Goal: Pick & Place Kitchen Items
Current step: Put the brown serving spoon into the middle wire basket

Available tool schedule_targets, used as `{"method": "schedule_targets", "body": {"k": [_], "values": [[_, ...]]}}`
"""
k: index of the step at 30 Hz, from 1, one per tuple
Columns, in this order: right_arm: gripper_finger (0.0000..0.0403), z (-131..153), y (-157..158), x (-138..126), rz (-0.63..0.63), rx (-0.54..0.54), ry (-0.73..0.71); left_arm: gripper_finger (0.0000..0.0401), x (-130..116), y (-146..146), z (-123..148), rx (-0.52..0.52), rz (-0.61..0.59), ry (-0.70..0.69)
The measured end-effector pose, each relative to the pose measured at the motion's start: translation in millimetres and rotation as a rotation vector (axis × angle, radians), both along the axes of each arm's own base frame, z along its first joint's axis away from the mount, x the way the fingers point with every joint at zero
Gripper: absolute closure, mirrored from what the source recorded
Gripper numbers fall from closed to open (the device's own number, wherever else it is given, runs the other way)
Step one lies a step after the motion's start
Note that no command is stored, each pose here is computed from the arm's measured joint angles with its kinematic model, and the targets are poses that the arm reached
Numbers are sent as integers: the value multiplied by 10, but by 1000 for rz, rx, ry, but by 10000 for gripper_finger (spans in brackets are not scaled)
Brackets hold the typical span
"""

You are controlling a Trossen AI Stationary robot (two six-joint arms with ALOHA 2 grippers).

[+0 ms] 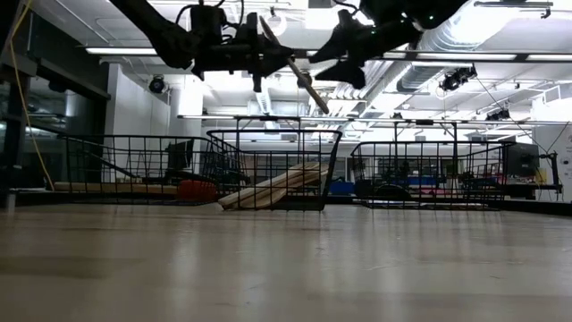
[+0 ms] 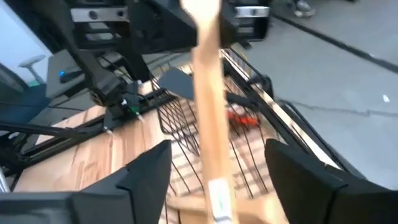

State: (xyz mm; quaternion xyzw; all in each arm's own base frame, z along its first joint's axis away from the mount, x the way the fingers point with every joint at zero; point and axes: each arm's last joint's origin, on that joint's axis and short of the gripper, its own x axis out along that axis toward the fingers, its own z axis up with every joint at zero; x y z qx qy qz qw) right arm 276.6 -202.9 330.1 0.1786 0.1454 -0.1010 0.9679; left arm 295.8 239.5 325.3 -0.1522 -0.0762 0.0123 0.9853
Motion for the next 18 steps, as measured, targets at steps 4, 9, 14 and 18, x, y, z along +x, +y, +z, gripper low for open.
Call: {"method": "schedule_targets", "body": {"k": [4,9,14,18], "values": [[141,45,-5,-184,-37,41,53,319,5,6,-23,-25,23,17],[140,116,3,-364,-59,31,87,319,16,27,-42,-106,58,101],[140,185,12,-482,-138,16,105,319,35,52,40,-154,96,297],[140,243,42,-550,-220,-36,131,319,-3,39,142,-173,148,468]]}}
